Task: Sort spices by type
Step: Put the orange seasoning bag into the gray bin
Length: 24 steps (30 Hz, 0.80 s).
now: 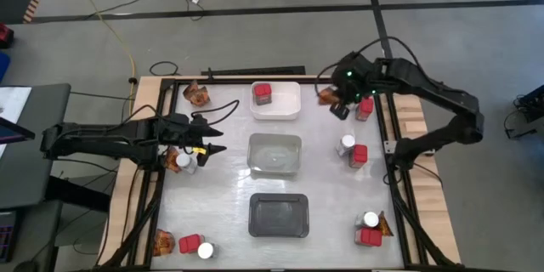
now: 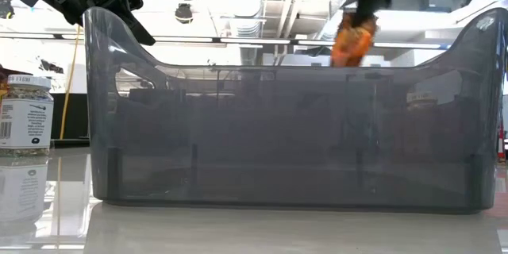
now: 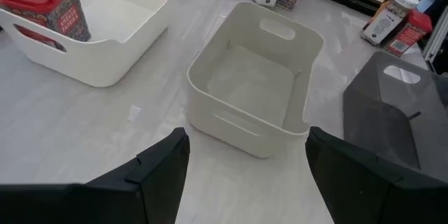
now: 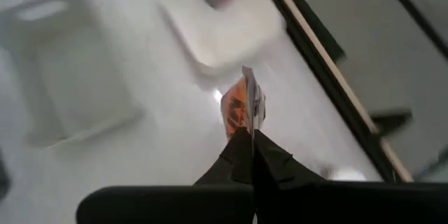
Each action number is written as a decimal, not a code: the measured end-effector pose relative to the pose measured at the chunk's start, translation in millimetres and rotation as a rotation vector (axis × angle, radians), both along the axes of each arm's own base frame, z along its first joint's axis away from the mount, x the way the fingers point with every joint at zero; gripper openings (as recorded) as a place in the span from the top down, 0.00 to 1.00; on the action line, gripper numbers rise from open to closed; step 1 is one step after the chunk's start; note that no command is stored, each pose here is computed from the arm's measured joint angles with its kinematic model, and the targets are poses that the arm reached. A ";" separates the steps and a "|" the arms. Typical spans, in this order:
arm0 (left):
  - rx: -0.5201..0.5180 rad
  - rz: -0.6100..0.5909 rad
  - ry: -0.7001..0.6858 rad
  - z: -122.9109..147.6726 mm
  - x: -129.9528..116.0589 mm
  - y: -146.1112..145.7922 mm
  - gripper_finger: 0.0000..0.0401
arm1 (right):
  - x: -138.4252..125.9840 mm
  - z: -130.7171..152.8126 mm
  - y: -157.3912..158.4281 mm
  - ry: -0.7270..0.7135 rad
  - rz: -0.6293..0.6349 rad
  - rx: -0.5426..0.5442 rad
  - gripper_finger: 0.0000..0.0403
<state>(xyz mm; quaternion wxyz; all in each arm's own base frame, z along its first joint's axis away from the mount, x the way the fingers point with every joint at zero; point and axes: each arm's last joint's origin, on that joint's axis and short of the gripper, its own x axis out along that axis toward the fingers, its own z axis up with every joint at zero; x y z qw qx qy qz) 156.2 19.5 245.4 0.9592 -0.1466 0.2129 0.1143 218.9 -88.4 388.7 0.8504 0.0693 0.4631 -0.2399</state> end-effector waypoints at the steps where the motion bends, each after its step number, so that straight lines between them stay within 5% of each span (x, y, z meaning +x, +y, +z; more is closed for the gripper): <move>1: 0.004 -0.002 0.001 0.0 0.0 0.0 0.32 | 6.8 2.6 5.2 0.000 0.043 -0.009 0.97; 11: 0.001 0.001 0.001 0.0 0.0 0.0 0.32 | 84.9 -19.4 52.6 0.053 0.288 -0.004 0.97; 24: 0.007 -0.002 0.010 -0.7 -0.3 0.0 0.32 | 153.2 -95.0 80.6 0.252 0.319 0.058 0.97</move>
